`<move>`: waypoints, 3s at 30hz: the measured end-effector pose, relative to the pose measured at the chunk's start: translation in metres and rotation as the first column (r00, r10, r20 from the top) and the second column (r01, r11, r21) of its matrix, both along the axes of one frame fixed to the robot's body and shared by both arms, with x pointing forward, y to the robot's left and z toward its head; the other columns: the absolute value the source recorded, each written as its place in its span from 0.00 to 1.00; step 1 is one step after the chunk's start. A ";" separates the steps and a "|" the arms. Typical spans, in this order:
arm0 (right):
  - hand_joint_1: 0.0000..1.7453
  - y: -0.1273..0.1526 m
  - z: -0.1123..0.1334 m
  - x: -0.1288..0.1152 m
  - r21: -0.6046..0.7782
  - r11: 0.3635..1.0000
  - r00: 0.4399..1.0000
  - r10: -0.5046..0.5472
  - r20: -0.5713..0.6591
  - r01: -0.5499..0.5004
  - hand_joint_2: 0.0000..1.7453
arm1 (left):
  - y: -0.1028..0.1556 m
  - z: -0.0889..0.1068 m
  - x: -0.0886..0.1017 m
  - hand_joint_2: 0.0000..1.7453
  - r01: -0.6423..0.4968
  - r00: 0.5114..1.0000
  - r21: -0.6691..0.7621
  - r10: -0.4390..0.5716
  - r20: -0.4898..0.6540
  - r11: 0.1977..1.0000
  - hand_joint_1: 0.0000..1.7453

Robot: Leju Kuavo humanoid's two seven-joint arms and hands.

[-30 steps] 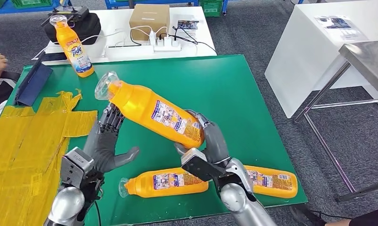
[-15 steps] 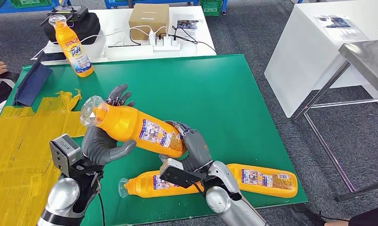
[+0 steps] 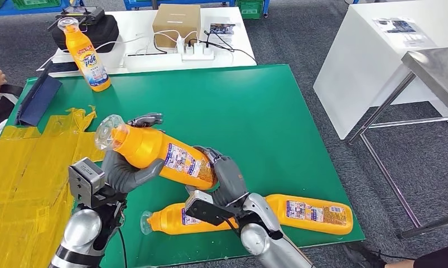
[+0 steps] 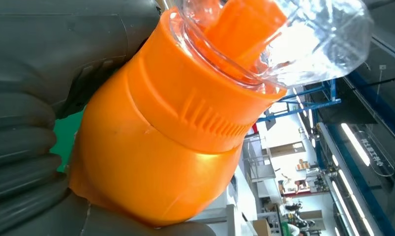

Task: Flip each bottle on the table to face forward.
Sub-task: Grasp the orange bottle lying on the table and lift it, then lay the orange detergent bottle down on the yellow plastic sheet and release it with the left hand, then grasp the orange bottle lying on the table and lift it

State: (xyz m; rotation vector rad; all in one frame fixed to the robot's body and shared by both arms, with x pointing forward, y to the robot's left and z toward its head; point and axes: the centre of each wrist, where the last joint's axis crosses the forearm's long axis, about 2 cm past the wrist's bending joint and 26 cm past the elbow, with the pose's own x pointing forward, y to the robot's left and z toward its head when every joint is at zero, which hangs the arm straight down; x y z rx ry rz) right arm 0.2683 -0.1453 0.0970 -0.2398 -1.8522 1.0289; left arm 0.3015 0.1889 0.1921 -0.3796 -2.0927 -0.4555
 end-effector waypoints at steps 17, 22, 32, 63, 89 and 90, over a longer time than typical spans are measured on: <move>0.00 0.002 0.017 -0.016 0.038 0.999 0.995 -0.039 0.095 0.036 1.00 | 0.023 0.001 0.005 1.00 -0.393 0.914 0.289 0.337 0.226 0.873 1.00; 0.00 -0.005 0.018 -0.025 -0.002 0.998 0.994 -0.060 0.096 0.061 1.00 | 0.050 0.005 0.011 1.00 -0.636 0.770 0.473 0.461 0.442 0.610 1.00; 0.00 -0.014 0.010 -0.033 -0.146 0.989 1.000 -0.008 0.012 0.009 1.00 | 0.139 -0.018 0.055 1.00 -0.728 0.591 0.668 0.351 0.726 -0.154 1.00; 0.00 -0.017 -0.005 -0.030 -0.281 0.959 0.999 0.019 -0.042 -0.030 1.00 | 0.177 -0.057 0.067 1.00 -0.546 0.711 0.787 0.337 0.617 -0.289 1.00; 0.00 -0.040 -0.060 0.011 -0.813 0.578 0.988 -0.073 -0.134 -0.068 1.00 | 0.091 -0.069 0.106 0.00 -0.401 0.698 0.868 0.515 0.497 -0.294 0.00; 0.00 -0.040 -0.060 0.011 -0.814 0.577 0.988 -0.073 -0.134 -0.068 1.00 | 0.091 -0.069 0.106 0.00 -0.402 0.699 0.868 0.514 0.497 -0.293 0.00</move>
